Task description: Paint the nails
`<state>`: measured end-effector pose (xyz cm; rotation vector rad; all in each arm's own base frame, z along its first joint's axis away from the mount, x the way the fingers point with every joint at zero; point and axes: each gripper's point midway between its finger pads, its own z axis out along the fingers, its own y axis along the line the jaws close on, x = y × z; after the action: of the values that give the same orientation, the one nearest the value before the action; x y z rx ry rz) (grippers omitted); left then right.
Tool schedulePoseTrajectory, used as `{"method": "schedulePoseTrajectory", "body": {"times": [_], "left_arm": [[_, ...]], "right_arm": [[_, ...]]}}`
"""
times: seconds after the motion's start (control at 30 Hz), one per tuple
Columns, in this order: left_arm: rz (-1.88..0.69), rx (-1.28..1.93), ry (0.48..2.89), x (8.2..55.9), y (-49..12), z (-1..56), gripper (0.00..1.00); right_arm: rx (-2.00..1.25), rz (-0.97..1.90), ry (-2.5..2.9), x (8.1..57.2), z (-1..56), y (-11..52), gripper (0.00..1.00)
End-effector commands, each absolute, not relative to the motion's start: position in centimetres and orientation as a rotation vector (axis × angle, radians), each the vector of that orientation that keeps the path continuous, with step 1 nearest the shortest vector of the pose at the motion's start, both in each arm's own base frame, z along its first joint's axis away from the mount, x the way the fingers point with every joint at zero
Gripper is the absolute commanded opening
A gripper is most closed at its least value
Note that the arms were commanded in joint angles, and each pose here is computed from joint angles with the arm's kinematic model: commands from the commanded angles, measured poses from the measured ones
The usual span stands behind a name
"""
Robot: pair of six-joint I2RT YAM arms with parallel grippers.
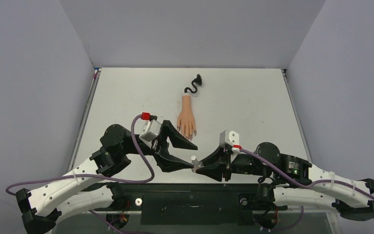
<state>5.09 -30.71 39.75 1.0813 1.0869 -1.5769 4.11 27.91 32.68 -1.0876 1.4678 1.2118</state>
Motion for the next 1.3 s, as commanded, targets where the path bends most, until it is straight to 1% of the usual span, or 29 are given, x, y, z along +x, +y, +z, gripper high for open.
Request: {"method": "schedulePoseTrajectory", "body": {"times": [0.0, 0.1, 0.2, 0.3, 0.43, 0.5, 0.57, 0.6, 0.63, 0.7, 0.87, 1.07, 1.27], "left_arm": [[-1.593, 1.113, 1.016, 4.3, -30.3, 40.7, 0.55], [-1.599, 1.112, 1.015, 4.3, -30.3, 40.4, 0.53], [-1.605, 1.119, 1.021, 4.3, -30.5, 40.2, 0.47], [-1.608, 1.126, 1.026, 4.3, -30.7, 40.0, 0.44], [-1.606, 1.131, 1.041, 4.4, -30.8, 39.6, 0.36], [-1.605, 1.131, 1.048, 4.5, -30.8, 39.4, 0.29], [-1.605, 1.131, 1.056, 4.5, -30.9, 39.1, 0.17], [-1.606, 1.13, 1.059, 4.5, -30.9, 39.1, 0.14], [-1.605, 1.13, 1.06, 4.6, -30.9, 39.0, 0.08], [-1.602, 1.128, 1.063, 4.6, -30.9, 39.0, 0.0], [-1.531, 1.077, 1.137, 6.1, -31.1, 38.4, 0.0], [-1.4, 0.946, 1.285, 9.4, -31.5, 37.8, 0.0], [-1.262, 0.749, 1.407, 13.5, -31.4, 37.7, 0.0]], "right_arm": [[-1.05, 1.264, 1.346, 3.8, 36.2, 28.3, 0.0], [-1.051, 1.265, 1.337, 3.8, 36.5, 28.4, 0.0], [-1.054, 1.265, 1.331, 3.8, 36.8, 28.5, 0.0], [-1.055, 1.264, 1.325, 3.8, 36.8, 28.7, 0.0], [-1.052, 1.267, 1.317, 3.9, 36.9, 29.1, 0.0], [-1.054, 1.265, 1.317, 4.0, 36.8, 29.3, 0.0], [-1.052, 1.265, 1.312, 4.0, 36.8, 29.4, 0.0], [-1.045, 1.265, 1.307, 4.1, 37.0, 29.4, 0.0], [-1.03, 1.258, 1.308, 4.3, 37.1, 29.5, 0.0], [-0.989, 1.244, 1.308, 4.9, 37.4, 29.5, 0.0], [-0.859, 1.164, 1.335, 7.4, 38.1, 29.5, 0.0], [-0.71, 0.958, 1.461, 11.5, 37.7, 29.0, 0.0], [-0.597, 0.807, 1.553, 14.3, 37.4, 28.9, 0.0]]}}
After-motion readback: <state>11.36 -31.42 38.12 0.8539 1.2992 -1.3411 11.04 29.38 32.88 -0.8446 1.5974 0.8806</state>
